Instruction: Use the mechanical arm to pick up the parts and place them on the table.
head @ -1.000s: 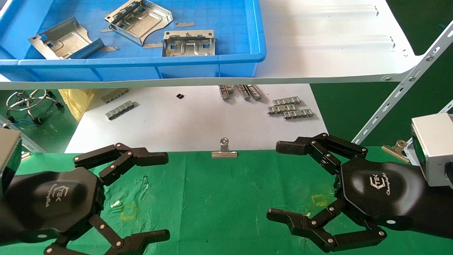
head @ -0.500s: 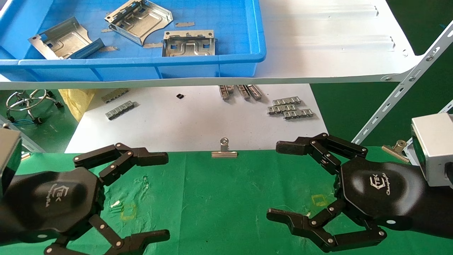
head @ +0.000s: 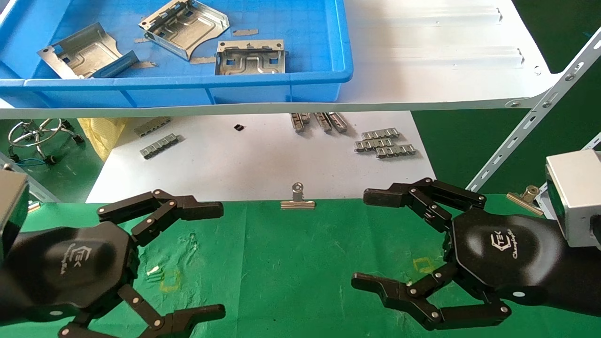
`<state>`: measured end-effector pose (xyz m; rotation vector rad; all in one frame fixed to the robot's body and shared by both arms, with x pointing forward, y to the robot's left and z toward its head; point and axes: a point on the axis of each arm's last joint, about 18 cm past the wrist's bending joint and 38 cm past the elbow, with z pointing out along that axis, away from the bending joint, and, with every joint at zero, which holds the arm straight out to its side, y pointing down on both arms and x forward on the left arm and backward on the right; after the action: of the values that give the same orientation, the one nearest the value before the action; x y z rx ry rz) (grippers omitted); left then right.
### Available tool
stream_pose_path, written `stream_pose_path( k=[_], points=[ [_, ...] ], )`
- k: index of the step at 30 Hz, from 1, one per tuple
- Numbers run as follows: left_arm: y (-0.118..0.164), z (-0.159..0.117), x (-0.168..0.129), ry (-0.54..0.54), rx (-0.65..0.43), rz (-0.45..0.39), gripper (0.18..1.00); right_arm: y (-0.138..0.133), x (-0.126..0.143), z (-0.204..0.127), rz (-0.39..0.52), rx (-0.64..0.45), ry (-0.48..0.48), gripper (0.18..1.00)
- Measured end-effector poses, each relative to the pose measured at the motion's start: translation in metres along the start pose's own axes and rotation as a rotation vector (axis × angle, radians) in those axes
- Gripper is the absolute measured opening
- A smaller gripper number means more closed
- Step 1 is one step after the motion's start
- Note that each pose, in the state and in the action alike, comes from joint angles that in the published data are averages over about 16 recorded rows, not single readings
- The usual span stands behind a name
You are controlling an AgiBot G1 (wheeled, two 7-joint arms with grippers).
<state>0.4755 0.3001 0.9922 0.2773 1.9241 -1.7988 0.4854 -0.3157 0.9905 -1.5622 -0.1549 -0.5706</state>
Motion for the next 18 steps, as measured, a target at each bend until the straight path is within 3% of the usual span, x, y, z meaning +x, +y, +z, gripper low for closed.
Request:
stream_pose_path(
  k=[10, 18],
  points=[
    [0.0000, 0.0000, 0.0000, 0.000, 0.000, 0.000, 1.001, 0.0000, 0.0000, 0.0000, 0.000, 0.000, 0.000, 0.843],
    [0.0000, 0.0000, 0.0000, 0.000, 0.000, 0.000, 1.001, 0.0000, 0.0000, 0.0000, 0.000, 0.000, 0.000, 0.670]
  ],
)
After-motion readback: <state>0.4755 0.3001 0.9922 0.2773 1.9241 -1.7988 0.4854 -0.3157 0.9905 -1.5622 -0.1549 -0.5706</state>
